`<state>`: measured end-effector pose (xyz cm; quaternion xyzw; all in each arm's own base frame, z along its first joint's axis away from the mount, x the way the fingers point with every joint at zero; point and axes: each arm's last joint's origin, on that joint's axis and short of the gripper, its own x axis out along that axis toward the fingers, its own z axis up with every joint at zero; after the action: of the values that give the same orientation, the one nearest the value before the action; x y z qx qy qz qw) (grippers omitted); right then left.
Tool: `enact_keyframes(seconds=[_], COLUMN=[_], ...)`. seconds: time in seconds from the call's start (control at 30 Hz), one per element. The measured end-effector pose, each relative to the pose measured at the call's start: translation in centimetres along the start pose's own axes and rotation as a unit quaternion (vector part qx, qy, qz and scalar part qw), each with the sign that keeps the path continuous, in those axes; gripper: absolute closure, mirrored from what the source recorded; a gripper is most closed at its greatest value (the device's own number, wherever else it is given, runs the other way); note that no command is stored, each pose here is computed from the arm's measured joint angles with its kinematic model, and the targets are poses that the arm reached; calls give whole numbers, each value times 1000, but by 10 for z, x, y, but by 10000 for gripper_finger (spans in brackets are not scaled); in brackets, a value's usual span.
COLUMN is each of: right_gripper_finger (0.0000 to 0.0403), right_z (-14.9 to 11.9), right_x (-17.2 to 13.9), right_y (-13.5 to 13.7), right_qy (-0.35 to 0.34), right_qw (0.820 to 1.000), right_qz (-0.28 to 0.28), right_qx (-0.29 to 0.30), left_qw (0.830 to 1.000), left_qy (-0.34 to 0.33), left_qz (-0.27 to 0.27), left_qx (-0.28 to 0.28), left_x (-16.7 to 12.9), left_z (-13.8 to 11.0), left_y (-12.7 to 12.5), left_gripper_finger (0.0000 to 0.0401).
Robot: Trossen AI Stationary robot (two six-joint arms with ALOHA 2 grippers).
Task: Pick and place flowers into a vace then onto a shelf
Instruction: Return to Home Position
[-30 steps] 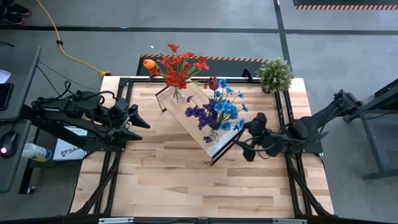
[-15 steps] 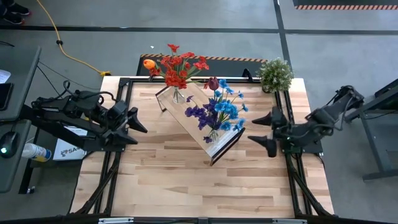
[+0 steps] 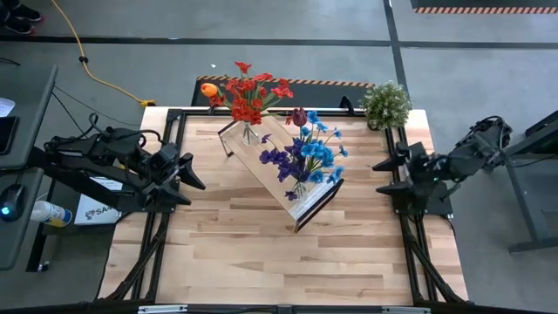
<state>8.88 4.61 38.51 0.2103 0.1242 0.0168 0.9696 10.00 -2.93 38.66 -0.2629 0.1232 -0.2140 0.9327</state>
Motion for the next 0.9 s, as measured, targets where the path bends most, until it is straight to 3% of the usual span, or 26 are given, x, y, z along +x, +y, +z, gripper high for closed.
enact_keyframes(seconds=[0.17, 0.43, 0.9], right_gripper_finger=[72, 72, 73], right_z=[4, 7, 2], right_x=[-17, -40, -59], right_y=[-8, -22, -39], right_qy=[-21, -44, -43], right_qw=[999, 998, 999], right_qz=[20, 33, 28], right_qx=[16, 10, -11], left_qw=[999, 998, 994], left_qy=[31, 51, 24], left_qz=[11, -21, -52], left_qx=[-11, 37, 92], left_x=[0, 0, -17], left_z=[-6, -7, -14], left_y=[3, 1, -1], left_gripper_finger=[68, 68, 68])
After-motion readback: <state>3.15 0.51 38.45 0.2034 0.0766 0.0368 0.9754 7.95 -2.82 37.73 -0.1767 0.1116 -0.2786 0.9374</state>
